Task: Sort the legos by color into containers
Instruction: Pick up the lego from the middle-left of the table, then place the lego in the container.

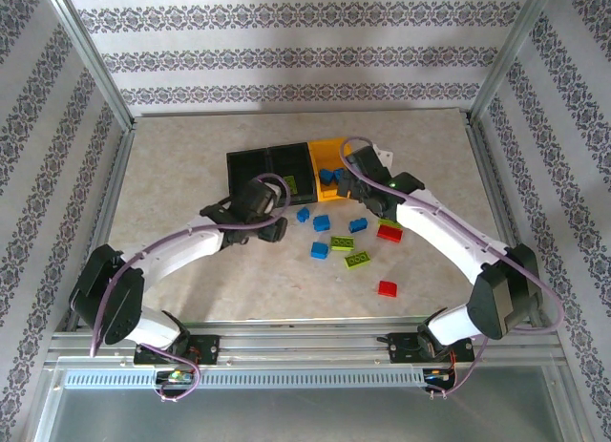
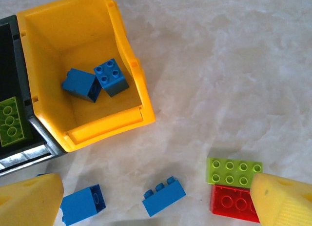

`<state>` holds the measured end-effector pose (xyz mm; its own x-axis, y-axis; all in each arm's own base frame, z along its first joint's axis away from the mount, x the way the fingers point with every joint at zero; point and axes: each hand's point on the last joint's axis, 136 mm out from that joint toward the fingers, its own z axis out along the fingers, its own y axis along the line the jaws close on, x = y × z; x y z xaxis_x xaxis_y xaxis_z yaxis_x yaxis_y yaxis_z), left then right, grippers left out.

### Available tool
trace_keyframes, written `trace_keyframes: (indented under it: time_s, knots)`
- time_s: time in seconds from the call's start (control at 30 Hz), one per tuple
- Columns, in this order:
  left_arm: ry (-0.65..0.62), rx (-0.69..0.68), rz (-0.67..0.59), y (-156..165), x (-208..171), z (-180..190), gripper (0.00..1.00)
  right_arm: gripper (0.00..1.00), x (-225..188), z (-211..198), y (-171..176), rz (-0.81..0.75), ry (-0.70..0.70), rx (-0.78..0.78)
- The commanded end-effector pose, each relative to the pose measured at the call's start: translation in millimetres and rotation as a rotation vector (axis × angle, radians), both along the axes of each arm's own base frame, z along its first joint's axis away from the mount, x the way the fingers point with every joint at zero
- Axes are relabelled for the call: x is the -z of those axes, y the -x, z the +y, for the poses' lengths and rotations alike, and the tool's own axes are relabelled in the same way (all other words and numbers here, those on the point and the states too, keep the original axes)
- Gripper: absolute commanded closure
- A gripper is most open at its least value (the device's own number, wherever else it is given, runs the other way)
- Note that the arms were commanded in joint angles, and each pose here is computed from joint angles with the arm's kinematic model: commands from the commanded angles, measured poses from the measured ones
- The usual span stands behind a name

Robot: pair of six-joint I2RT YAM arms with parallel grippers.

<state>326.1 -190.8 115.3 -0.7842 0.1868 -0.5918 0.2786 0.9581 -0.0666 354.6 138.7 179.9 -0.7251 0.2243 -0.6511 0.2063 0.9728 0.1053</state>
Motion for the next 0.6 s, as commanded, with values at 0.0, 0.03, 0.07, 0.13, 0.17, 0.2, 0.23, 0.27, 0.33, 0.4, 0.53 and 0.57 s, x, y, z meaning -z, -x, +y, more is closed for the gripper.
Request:
trace_keyframes:
  time_s: [0.0,0.03,0.07,0.13,0.17,0.2,0.23,0.27,0.33,0.4,0.53,0.57]
  knots:
    - [0.009,-0.057,-0.112,-37,-34,10,0.31,0.02,-3,-11,5,-0.023,-0.011,0.048]
    - [-0.003,-0.062,-0.126,-45,-39,14,0.31,0.02,-2,-12,6,-0.021,-0.014,0.053]
    - [-0.015,-0.070,-0.140,-53,-42,20,0.31,0.02,0,-13,8,-0.018,-0.016,0.056]
    - [-0.010,-0.078,-0.146,-67,-43,27,0.31,0.02,5,-15,13,-0.010,-0.020,0.062]
    - [-0.005,-0.085,-0.143,-74,-42,31,0.31,0.02,7,-16,15,-0.007,-0.023,0.067]
    - [0.003,-0.090,-0.143,-81,-42,33,0.31,0.02,8,-17,16,-0.005,-0.024,0.068]
    - [0.008,-0.094,-0.140,-87,-41,36,0.31,0.02,10,-18,18,-0.002,-0.024,0.072]
    - [0.003,-0.101,-0.141,-94,-41,39,0.31,0.02,11,-20,20,0.000,-0.024,0.075]
    - [-0.019,-0.112,-0.138,-104,-37,45,0.31,0.02,12,-22,23,0.002,-0.024,0.081]
    - [-0.039,-0.129,-0.136,-114,-32,51,0.31,0.02,14,-24,26,0.004,-0.026,0.086]
    - [-0.065,-0.170,-0.118,-130,-20,63,0.31,0.02,16,-26,29,0.009,-0.024,0.092]
    - [-0.070,-0.181,-0.113,-133,-17,66,0.31,0.02,16,-26,29,0.011,-0.023,0.093]
